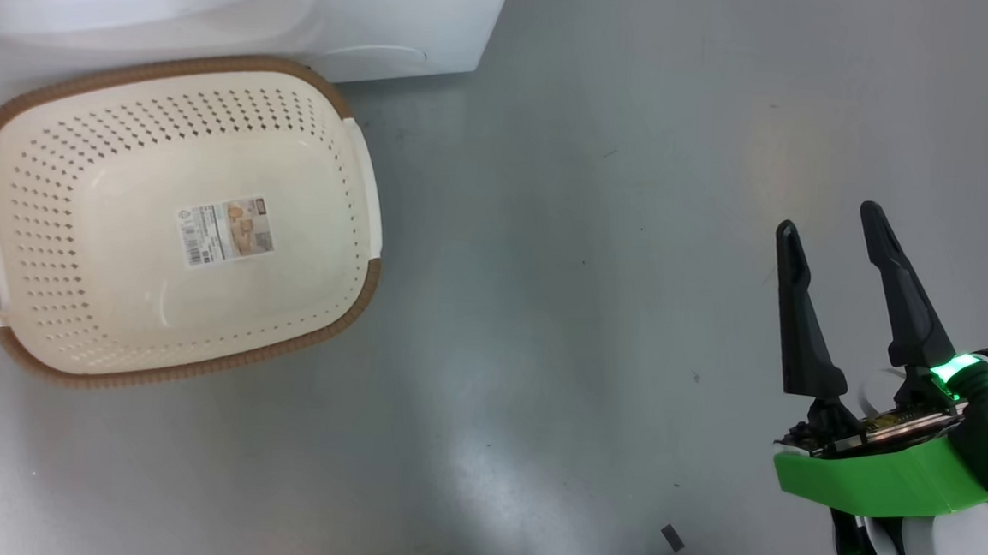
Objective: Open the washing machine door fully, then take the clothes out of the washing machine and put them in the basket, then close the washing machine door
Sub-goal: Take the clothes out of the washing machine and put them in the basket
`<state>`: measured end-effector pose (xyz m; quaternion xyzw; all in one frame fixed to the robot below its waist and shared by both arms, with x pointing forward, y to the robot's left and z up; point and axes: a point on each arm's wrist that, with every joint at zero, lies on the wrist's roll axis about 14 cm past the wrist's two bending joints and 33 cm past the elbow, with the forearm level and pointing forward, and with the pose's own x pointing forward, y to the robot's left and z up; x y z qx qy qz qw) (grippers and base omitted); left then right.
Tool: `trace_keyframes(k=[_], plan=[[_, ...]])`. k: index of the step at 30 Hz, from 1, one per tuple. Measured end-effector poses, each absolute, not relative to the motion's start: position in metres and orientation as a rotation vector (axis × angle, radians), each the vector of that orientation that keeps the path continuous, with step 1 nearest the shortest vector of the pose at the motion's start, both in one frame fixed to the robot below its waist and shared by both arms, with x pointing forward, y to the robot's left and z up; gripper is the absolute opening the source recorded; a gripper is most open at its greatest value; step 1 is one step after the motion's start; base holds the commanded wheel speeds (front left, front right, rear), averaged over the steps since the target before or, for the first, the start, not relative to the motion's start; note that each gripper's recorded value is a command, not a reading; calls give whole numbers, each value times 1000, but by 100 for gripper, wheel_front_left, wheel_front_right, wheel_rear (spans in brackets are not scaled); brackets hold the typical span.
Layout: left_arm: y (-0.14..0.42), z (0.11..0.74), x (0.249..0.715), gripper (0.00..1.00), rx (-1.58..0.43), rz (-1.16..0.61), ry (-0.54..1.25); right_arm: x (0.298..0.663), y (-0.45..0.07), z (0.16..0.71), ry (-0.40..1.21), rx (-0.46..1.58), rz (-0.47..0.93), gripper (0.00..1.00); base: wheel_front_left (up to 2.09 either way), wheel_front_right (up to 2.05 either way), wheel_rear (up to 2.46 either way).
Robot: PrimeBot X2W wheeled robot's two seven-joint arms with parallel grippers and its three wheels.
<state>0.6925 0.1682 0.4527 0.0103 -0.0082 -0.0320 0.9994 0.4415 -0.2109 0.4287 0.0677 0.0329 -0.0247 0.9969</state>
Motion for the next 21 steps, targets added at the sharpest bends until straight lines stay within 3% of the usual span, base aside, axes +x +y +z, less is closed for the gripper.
trace_keyframes(k=[21], plan=[[180, 493, 616, 0, -22, -59, -151, 442, -205, 457, -8, 151, -29, 100, 0, 0, 0]])
